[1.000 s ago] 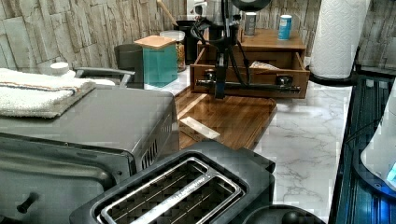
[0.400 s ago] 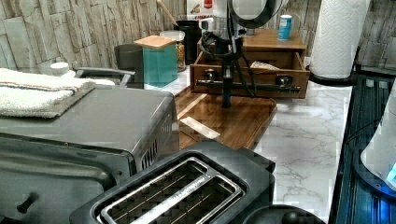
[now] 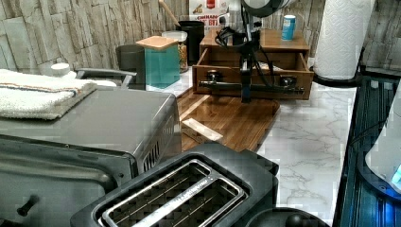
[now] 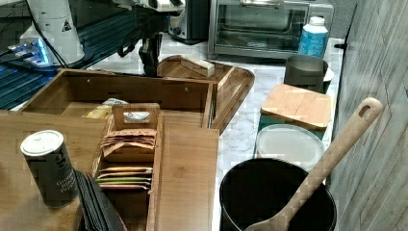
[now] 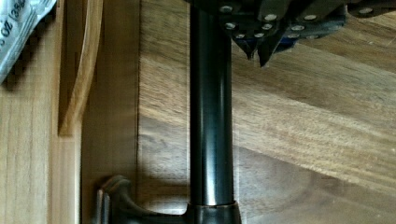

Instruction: Close the drawer.

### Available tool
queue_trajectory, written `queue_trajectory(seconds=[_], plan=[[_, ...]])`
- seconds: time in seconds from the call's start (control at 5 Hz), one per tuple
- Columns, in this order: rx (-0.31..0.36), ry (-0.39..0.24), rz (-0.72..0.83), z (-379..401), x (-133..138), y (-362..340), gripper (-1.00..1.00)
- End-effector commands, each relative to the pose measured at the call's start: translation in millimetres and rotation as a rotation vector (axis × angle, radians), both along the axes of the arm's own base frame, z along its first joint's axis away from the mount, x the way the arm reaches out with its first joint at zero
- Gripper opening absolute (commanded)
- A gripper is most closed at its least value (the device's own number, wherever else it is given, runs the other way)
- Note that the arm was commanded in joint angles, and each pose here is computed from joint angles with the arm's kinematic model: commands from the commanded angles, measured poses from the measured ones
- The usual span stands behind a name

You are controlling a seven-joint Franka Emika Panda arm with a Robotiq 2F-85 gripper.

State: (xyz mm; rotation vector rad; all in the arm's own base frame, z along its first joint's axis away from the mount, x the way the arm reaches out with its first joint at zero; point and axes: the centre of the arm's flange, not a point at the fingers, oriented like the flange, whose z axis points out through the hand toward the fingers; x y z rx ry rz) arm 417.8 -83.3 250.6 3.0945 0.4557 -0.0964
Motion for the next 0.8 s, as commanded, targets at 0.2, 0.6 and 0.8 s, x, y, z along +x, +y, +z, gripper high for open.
queue_trajectory(seconds=[0.2, 0.6, 0.8], plan=[[0.004, -0.074, 0.141, 19, 42, -73, -1.00], [-0.126, -0.090, 0.146, 88, 60, -125, -1.00], [-0.144, -0.118, 0.175, 112, 64, -158, -1.00]])
